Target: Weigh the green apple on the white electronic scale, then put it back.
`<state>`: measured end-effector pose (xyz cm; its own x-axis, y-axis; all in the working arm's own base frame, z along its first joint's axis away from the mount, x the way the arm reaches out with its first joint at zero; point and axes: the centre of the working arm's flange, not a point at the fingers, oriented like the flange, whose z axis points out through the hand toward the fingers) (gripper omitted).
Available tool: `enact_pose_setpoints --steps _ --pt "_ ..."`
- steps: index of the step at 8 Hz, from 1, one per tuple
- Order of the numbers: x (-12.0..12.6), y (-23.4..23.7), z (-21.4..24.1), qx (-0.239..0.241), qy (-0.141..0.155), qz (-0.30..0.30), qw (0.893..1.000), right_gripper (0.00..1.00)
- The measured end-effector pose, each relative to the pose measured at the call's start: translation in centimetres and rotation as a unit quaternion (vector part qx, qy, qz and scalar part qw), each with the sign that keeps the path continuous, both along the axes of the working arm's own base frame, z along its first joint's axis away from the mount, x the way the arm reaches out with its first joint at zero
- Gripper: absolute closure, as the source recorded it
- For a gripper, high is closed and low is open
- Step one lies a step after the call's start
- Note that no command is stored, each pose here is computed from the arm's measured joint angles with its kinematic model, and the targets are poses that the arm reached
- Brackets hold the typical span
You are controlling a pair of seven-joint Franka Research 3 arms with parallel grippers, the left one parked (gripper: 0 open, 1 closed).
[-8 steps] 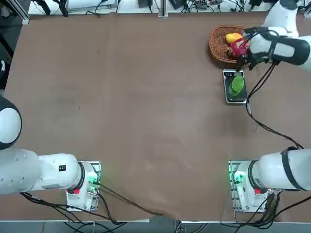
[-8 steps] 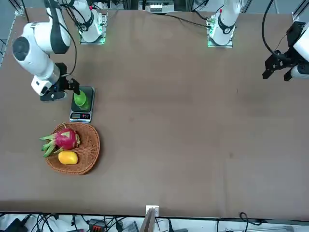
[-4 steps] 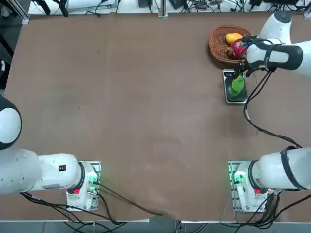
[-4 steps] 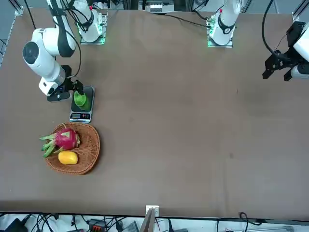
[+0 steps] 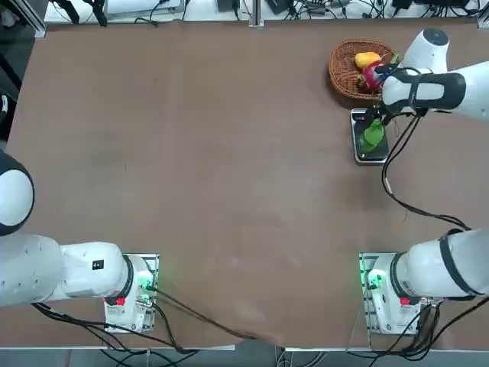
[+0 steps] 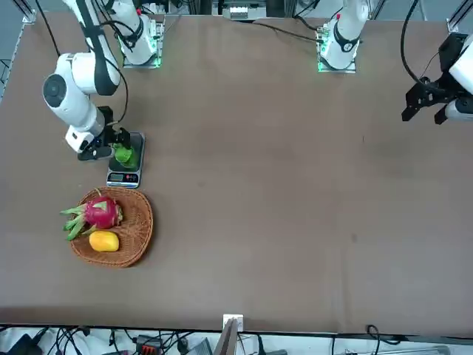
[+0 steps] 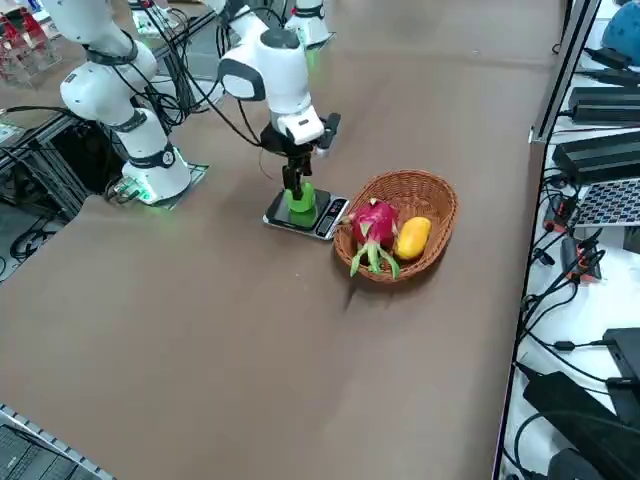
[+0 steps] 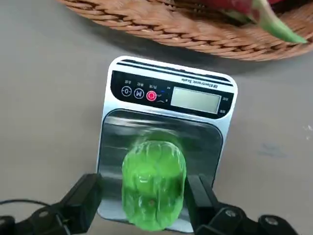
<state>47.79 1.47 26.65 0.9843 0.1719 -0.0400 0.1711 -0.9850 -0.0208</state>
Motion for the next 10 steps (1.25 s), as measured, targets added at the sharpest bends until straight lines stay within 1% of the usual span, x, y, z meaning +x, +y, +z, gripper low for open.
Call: enact_pose_setpoints --steps 4,6,7,8,9,10 --pt "-0.6 -0.1 -1.5 0.000 0.010 0.011 1.000 0.00" --pt "-0.8 -0.1 -2.2 0.000 0.012 0.011 1.000 0.04" --pt "-0.8 -0.2 -2.5 0.000 0.013 0.011 1.000 0.15" --pt "-0.8 -0.2 -2.4 0.000 0.011 0.011 1.000 0.20" --pt "-0.7 -0.2 -2.3 0.000 0.010 0.011 1.000 0.28" --pt "-0.6 -0.2 -2.1 0.000 0.008 0.011 1.000 0.30"
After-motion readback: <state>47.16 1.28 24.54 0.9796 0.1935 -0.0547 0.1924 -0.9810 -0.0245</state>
